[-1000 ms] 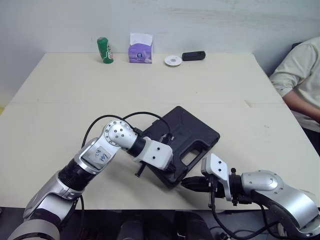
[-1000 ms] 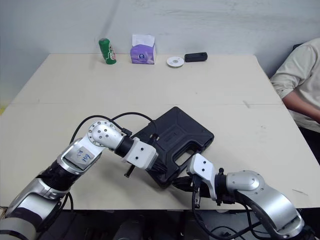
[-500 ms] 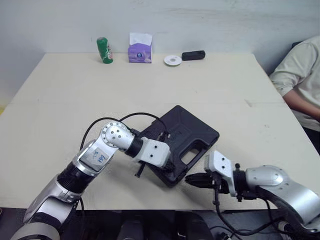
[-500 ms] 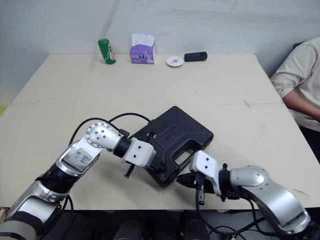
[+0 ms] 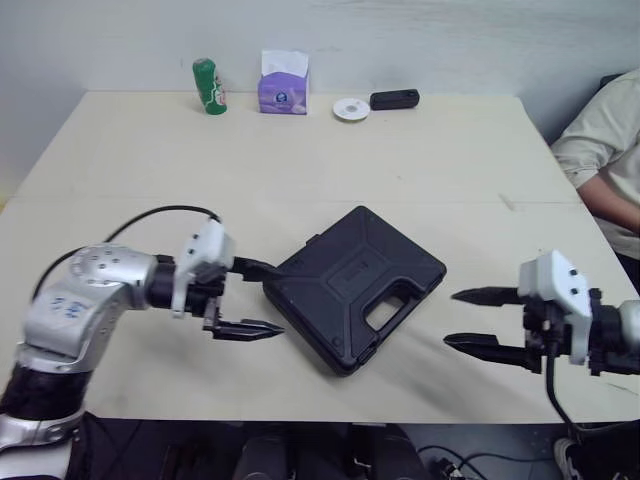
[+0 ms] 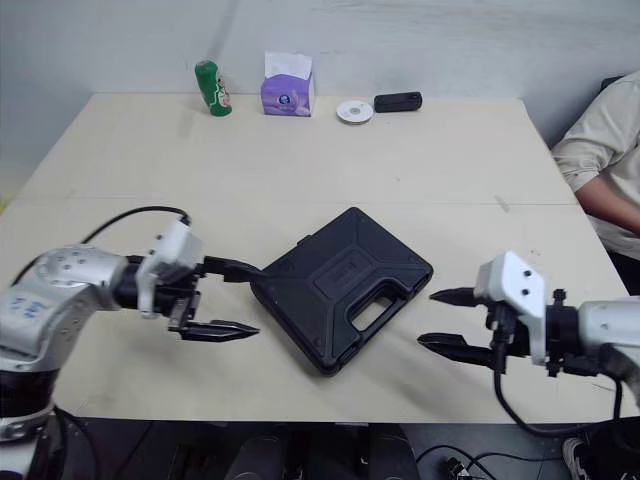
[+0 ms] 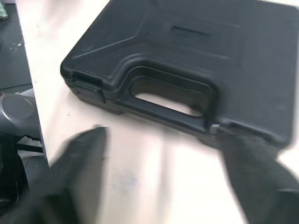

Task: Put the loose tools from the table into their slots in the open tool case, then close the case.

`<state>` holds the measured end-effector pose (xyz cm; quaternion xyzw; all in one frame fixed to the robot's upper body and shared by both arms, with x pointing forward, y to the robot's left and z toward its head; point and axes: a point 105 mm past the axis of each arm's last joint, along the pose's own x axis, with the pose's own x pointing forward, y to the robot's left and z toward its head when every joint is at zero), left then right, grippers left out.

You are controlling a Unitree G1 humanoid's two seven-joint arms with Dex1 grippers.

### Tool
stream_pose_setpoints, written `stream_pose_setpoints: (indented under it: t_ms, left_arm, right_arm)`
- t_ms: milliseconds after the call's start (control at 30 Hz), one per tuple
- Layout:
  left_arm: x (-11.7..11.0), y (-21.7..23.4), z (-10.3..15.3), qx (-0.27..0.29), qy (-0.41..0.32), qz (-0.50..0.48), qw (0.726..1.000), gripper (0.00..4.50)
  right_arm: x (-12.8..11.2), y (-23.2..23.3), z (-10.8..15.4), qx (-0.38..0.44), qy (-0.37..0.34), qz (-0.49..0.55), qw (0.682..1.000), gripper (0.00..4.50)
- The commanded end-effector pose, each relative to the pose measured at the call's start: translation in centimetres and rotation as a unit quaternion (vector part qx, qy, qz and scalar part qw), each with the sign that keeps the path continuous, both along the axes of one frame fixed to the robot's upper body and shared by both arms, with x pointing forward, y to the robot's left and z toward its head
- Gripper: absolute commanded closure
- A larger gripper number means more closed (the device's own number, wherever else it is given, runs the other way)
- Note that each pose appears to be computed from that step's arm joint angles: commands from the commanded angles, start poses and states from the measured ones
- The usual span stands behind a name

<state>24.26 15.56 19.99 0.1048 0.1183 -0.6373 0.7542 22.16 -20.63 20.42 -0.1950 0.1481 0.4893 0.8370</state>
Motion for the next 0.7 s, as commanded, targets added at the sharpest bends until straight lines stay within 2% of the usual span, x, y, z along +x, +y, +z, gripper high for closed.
stream_pose_setpoints:
  t_ms: [33, 167, 300, 433, 567, 700]
  left_arm:
    - [-0.8, 1.8, 2.9, -0.023, -0.016, 0.035, 0.999, 0.0]
    - [-0.2, 6.0, 6.2, -0.081, -0.059, 0.152, 0.983, 0.0]
    - [-0.7, 9.6, 7.0, -0.092, -0.071, 0.224, 0.968, 0.0]
    - [-2.0, 12.7, 6.5, -0.052, -0.076, 0.275, 0.957, 0.0]
    - [-2.1, 14.9, 5.9, -0.031, -0.077, 0.308, 0.948, 0.0]
    - [-2.4, 15.5, 5.2, 0.0, -0.069, 0.301, 0.951, 0.0]
  right_arm:
    - [0.6, -2.5, 2.2, -0.007, -0.033, -0.031, 0.999, 0.07]
    - [1.1, -5.0, 3.6, 0.006, -0.055, -0.063, 0.996, 0.07]
    - [1.9, -5.9, 4.8, 0.028, -0.086, -0.081, 0.993, 0.07]
    - [2.1, -6.9, 5.7, 0.021, -0.095, -0.095, 0.991, 0.07]
    - [2.4, -7.8, 6.0, 0.02, -0.098, -0.106, 0.989, 0.07]
    - [2.6, -8.1, 5.7, 0.014, -0.095, -0.107, 0.99, 0.07]
